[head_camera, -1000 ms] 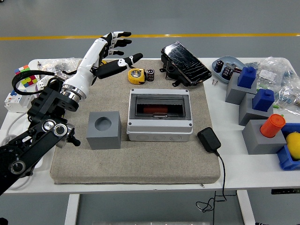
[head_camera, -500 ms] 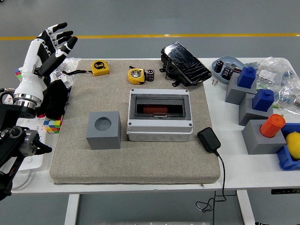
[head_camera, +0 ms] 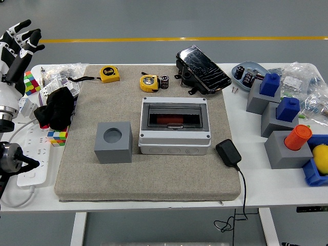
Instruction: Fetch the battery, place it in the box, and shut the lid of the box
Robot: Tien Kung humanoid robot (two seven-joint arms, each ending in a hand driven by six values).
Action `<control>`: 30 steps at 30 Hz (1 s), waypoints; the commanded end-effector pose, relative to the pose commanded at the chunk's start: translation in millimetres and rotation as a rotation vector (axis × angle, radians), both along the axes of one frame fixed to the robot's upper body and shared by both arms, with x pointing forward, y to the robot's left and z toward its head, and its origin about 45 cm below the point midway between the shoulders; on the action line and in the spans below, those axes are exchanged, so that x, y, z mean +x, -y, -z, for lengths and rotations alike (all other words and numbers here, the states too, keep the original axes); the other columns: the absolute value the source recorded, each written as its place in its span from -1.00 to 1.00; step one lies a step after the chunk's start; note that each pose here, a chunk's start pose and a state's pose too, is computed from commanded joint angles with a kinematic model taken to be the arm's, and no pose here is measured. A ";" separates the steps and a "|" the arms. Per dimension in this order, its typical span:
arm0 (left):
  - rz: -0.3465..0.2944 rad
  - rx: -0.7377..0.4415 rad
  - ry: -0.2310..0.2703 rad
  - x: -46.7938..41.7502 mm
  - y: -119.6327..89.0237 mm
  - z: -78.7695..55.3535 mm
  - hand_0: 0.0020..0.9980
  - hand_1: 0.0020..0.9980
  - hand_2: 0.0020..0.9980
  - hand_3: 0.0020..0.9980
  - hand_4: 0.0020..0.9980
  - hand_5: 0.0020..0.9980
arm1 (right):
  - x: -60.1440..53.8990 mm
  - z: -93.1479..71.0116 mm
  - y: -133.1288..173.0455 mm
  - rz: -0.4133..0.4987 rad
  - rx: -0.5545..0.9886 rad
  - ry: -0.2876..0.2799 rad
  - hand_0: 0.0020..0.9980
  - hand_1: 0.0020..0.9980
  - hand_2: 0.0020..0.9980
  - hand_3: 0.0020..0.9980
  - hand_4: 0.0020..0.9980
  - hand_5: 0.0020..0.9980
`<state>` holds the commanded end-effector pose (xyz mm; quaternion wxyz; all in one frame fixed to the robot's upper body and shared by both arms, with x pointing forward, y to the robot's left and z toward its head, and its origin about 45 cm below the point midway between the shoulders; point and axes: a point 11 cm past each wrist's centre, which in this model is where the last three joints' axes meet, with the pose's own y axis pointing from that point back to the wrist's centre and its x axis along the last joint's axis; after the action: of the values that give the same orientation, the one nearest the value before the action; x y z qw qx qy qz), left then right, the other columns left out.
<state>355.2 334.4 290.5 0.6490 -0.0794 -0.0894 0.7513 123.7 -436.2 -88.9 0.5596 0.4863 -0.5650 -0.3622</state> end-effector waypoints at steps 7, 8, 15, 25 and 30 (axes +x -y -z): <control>0.007 0.010 0.002 -0.8 -0.4 -3.3 0.20 0.49 0.39 0.48 1.00 -0.03 | 5.3 1.3 -8.2 -0.004 0.018 0.015 0.34 0.32 0.25 0.06 0.81 -0.02; 0.005 0.010 0.002 -0.9 -1.3 -4.0 0.20 0.49 0.39 0.48 1.00 -0.03 | 5.6 1.3 -8.4 -0.003 0.018 0.016 0.34 0.32 0.25 0.06 0.81 -0.02; -0.002 0.010 0.005 -1.6 -4.3 -6.2 0.21 0.49 0.39 0.48 1.00 -0.05 | 4.3 0.1 -3.8 0.004 0.010 0.014 0.34 0.32 0.25 0.06 0.81 -0.02; 0.004 0.009 -0.018 -4.3 -2.7 -1.0 0.20 0.48 0.40 0.48 1.00 -0.06 | -1.3 2.5 -6.0 0.016 0.016 0.009 0.34 0.32 0.25 0.06 0.81 -0.02; 0.013 0.012 -0.032 -4.0 -0.4 0.9 0.20 0.48 0.40 0.48 1.00 -0.06 | -0.2 1.9 -5.1 0.015 0.014 0.011 0.34 0.32 0.24 0.07 0.81 -0.02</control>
<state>351.1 334.8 289.7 0.6557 -0.0641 -0.0830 0.7477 123.5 -431.1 -90.8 0.5502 0.4879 -0.5691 -0.3678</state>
